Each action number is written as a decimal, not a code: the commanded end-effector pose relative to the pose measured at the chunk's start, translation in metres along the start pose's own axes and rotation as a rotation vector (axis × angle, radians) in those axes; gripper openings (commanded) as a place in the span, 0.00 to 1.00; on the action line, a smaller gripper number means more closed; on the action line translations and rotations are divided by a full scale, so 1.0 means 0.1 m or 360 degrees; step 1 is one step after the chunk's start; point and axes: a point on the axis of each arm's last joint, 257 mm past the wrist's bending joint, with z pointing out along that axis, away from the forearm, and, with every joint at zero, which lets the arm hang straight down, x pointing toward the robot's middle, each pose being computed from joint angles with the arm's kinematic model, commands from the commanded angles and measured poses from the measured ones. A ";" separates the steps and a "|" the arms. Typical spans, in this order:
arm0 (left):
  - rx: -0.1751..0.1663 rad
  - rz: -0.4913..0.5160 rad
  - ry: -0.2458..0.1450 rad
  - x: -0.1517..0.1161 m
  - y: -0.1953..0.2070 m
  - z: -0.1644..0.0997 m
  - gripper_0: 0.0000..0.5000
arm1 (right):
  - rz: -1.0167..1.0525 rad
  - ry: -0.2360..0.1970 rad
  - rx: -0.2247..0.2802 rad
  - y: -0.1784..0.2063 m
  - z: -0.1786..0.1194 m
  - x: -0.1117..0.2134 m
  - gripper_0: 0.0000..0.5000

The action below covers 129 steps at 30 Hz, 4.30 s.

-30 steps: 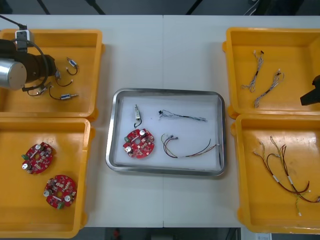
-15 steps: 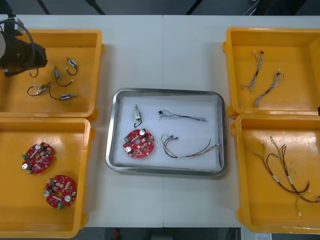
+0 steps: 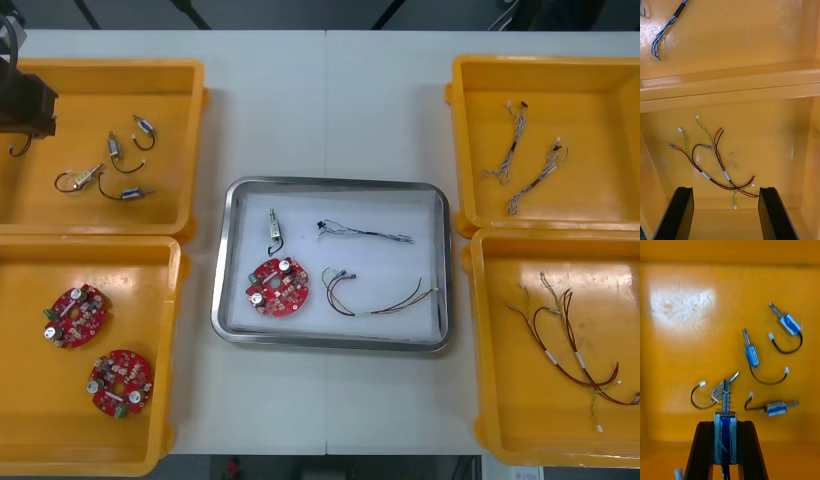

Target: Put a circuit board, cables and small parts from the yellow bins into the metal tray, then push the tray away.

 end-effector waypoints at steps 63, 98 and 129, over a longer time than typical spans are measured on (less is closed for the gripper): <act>0.0224 -0.0660 -0.0014 1.16 -3.55 0.28 0.00 | 0.0018 -0.0073 0.0067 -0.13 -0.17 -0.09 1.00; 0.0167 -0.0522 -0.0197 1.32 -3.59 0.84 0.20 | 0.0018 -0.0073 0.0067 -0.13 -0.17 -0.09 1.00; 0.0305 -0.0596 -0.0229 0.88 -2.98 -0.70 0.88 | 0.0018 -0.0073 0.0067 -0.13 -0.17 -0.09 1.00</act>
